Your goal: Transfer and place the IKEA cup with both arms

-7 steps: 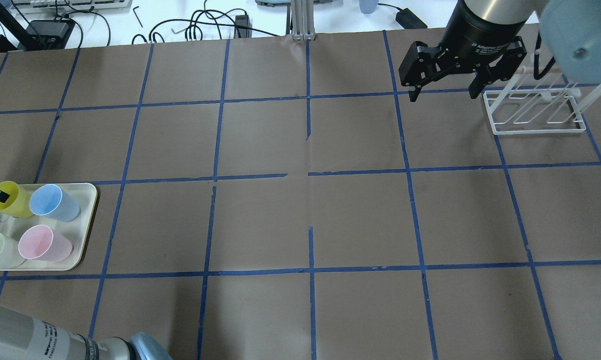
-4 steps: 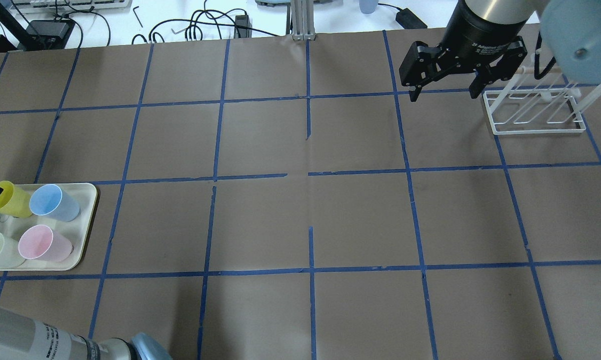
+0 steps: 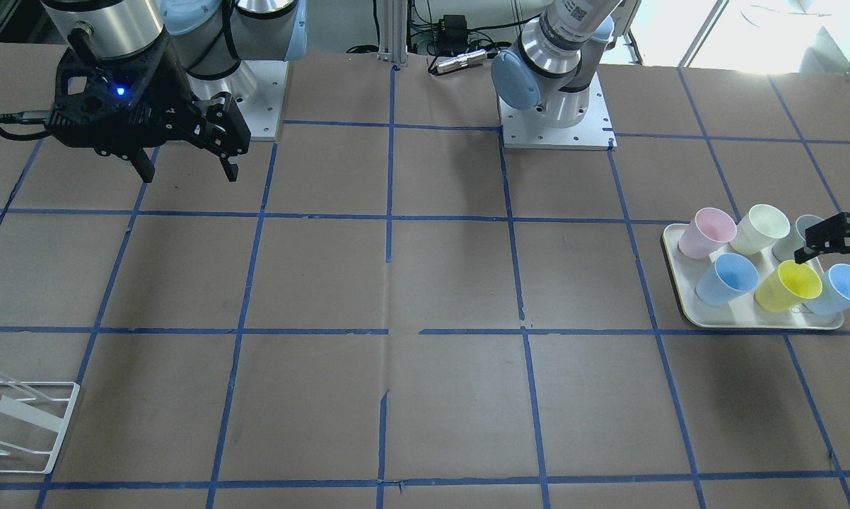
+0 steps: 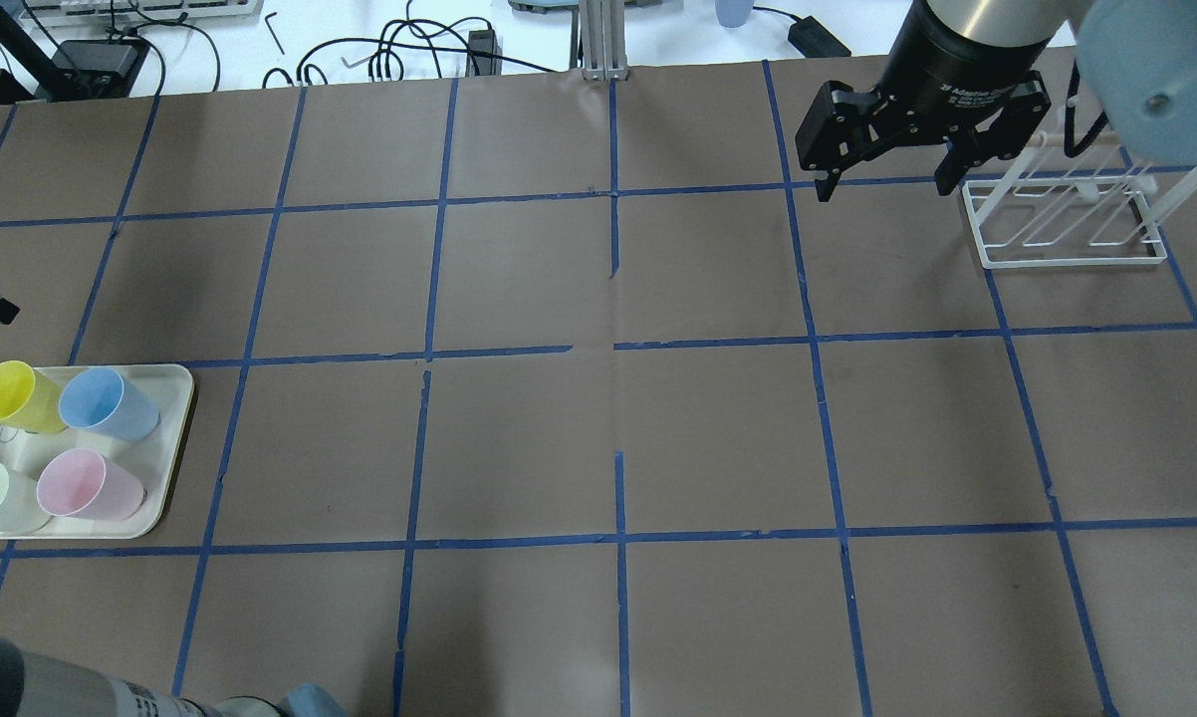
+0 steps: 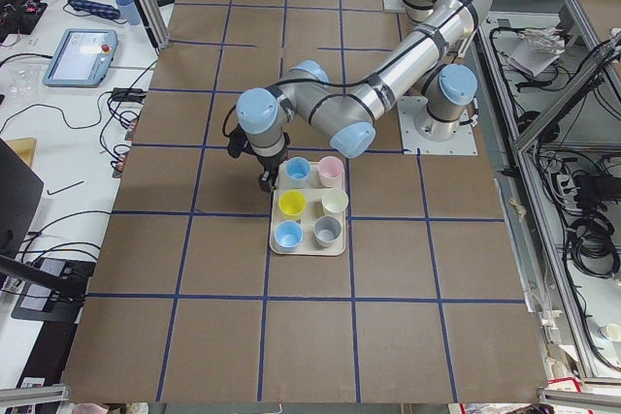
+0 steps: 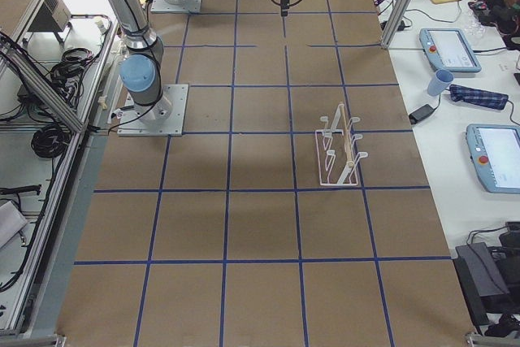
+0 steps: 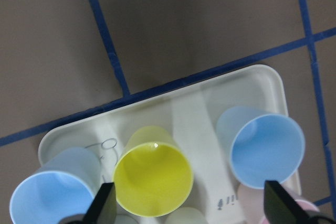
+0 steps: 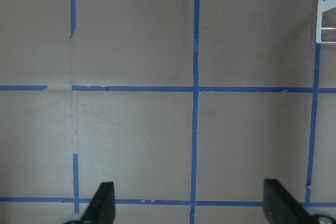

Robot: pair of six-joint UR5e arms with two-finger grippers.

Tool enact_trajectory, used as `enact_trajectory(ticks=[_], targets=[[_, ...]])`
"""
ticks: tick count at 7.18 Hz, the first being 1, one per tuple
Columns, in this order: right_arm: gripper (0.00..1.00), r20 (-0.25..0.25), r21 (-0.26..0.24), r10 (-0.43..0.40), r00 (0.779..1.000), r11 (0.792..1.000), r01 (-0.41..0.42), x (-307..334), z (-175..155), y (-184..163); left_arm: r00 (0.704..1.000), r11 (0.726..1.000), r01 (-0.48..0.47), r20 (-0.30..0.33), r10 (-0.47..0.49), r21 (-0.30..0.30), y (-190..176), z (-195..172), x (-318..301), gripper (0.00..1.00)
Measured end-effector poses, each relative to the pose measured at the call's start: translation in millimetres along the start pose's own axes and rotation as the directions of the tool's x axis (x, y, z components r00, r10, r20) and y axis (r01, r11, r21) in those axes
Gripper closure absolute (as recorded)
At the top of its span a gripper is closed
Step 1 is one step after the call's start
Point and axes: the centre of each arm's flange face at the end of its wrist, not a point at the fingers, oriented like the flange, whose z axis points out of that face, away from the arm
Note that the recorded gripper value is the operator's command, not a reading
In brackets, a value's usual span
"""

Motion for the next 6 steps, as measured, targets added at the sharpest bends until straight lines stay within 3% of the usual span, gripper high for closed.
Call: enact_trajectory(ticks=[3, 6], targets=[[0.0, 0.0, 0.0, -0.001, 1.0, 1.0, 0.001, 0.1, -0.1, -0.1, 0.989, 0.994, 0.11, 0.099, -0.111, 0.022, -61.2, -62.4, 202.8, 0.0], [0.0, 0.0, 0.0, -0.001, 1.0, 1.0, 0.001, 0.1, -0.1, 0.1, 0.969, 0.974, 0.211, 0.116, -0.219, 0.078, -48.5, -99.8, 369.6, 0.0]])
